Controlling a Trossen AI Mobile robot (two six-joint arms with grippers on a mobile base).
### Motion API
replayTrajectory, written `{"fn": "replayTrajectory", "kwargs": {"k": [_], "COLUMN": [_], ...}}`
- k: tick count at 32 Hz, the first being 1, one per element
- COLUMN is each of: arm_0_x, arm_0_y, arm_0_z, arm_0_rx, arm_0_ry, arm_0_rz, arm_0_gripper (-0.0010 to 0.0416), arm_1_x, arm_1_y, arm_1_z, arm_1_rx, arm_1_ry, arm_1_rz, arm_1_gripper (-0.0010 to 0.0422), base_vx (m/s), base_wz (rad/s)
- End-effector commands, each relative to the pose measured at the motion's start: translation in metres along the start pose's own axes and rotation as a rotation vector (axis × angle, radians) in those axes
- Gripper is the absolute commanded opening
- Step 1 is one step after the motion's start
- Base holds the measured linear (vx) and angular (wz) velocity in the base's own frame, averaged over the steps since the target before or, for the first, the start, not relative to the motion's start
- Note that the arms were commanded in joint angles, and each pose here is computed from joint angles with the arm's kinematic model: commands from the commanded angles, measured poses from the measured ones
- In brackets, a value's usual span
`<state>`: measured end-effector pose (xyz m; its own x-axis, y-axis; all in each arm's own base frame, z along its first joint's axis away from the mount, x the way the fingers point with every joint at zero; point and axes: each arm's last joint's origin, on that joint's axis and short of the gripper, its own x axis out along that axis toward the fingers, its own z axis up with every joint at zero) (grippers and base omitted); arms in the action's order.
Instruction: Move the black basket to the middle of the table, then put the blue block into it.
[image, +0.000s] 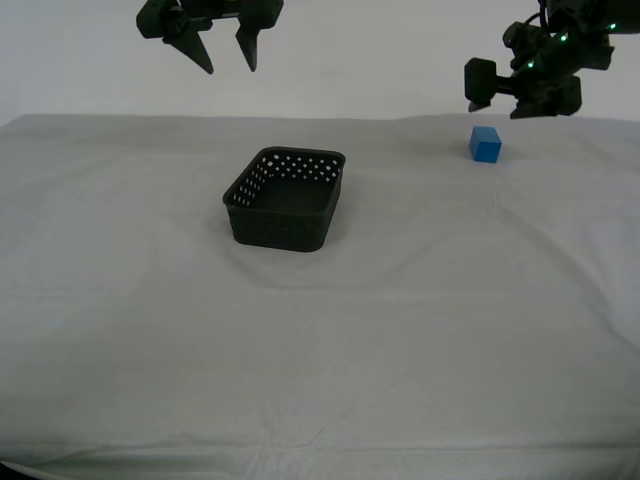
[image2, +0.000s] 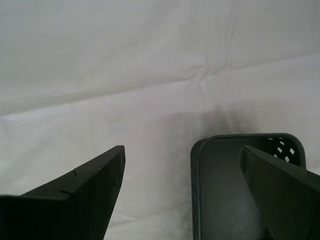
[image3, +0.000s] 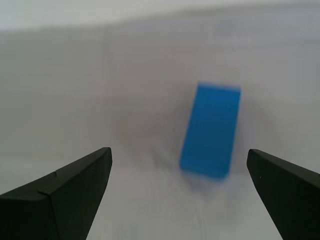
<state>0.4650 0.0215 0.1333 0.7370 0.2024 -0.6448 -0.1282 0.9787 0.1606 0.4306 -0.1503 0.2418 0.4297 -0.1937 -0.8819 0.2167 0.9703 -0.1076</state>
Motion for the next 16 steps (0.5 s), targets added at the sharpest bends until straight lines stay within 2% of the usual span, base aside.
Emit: {"fn": "replayTrajectory", "kwargs": {"k": [1,7,11,16], "arm_0_x": [0.018,0.046,0.069,0.079], "arm_0_y": [-0.003,-0.007,-0.011,-0.015], "arm_0_z": [-0.001,0.009,-0.001,-0.01], "arm_0_rx": [0.003,0.005,0.011,0.003], "arm_0_ry": [0.018,0.051,0.094,0.113], "arm_0_rz": [-0.012,-0.037,-0.056,-0.106], "arm_0_gripper": [0.0369,0.0361,0.0374,0.0354], "arm_1_x": [-0.001,-0.001,-0.001,-0.001], "arm_1_y": [0.0,-0.001,-0.001,-0.001], "arm_1_z": [0.001,0.001,0.001,0.002], "arm_1_rx": [0.002,0.003,0.004,0.004], "arm_1_ry": [-0.005,-0.008,-0.013,-0.018], "arm_1_rz": [0.001,-0.001,-0.002,-0.005], "arm_1_gripper": [0.0314,0.0314,0.0314,0.0314], "base_vx": [0.0,0.0,0.0,0.0], "base_wz": [0.0,0.0,0.0,0.0]}}
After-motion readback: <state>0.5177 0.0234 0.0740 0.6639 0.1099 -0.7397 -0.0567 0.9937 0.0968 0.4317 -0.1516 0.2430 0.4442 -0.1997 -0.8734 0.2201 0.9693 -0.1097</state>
